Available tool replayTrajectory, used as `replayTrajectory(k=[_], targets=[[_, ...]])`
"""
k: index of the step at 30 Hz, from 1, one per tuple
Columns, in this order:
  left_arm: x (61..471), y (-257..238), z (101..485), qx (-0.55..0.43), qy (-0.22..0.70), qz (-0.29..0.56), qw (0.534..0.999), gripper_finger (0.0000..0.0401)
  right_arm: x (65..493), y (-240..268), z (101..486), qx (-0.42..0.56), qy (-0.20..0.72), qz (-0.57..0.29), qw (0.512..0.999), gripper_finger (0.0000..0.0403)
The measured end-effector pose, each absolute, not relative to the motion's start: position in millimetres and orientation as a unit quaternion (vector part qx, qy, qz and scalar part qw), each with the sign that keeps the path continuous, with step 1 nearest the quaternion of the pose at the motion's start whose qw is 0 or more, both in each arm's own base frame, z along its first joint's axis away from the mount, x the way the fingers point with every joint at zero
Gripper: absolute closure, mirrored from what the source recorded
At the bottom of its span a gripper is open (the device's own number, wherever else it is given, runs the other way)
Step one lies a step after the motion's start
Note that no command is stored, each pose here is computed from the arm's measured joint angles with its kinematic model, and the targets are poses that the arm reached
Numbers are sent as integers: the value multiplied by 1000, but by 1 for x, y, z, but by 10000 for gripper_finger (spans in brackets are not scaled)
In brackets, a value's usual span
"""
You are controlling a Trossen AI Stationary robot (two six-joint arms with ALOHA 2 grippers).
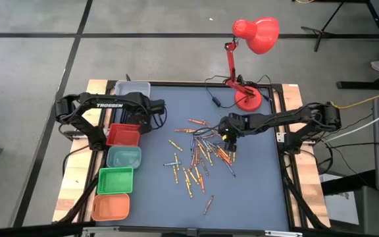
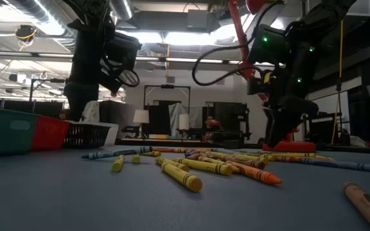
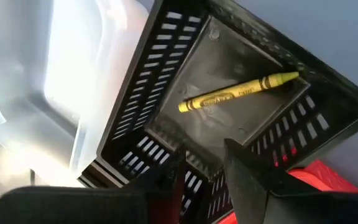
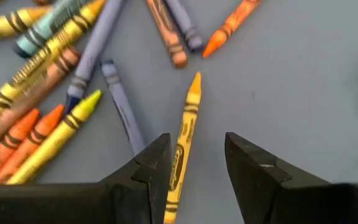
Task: Sort crayons
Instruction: Put the yellow into the orange bin
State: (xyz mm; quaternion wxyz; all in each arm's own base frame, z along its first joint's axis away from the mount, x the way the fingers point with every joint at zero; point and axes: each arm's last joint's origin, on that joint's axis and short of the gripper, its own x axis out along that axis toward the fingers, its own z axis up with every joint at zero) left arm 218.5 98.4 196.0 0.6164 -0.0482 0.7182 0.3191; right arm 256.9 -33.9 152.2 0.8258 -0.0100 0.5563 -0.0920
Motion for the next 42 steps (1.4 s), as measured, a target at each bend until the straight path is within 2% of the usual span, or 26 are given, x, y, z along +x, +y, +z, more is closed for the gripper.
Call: replayTrajectory(k=[12, 27, 31, 36, 42], targets=[[236, 94, 216, -45, 683, 323, 653, 311, 259, -35, 153, -18, 544, -105, 832, 253], [282, 61, 229, -36, 553, 269, 788, 311, 268, -35, 129, -11, 567, -93, 818, 255], [295, 49, 232, -47, 507, 234, 828, 311, 268, -35, 129, -11, 567, -92, 818, 282], [308, 32, 238, -52, 457, 189, 868, 311, 269, -35, 128, -9, 568, -88, 819, 342], [313, 13, 241, -40, 436, 161, 885, 311, 268, -35, 128, -13, 568, -90, 818, 394]])
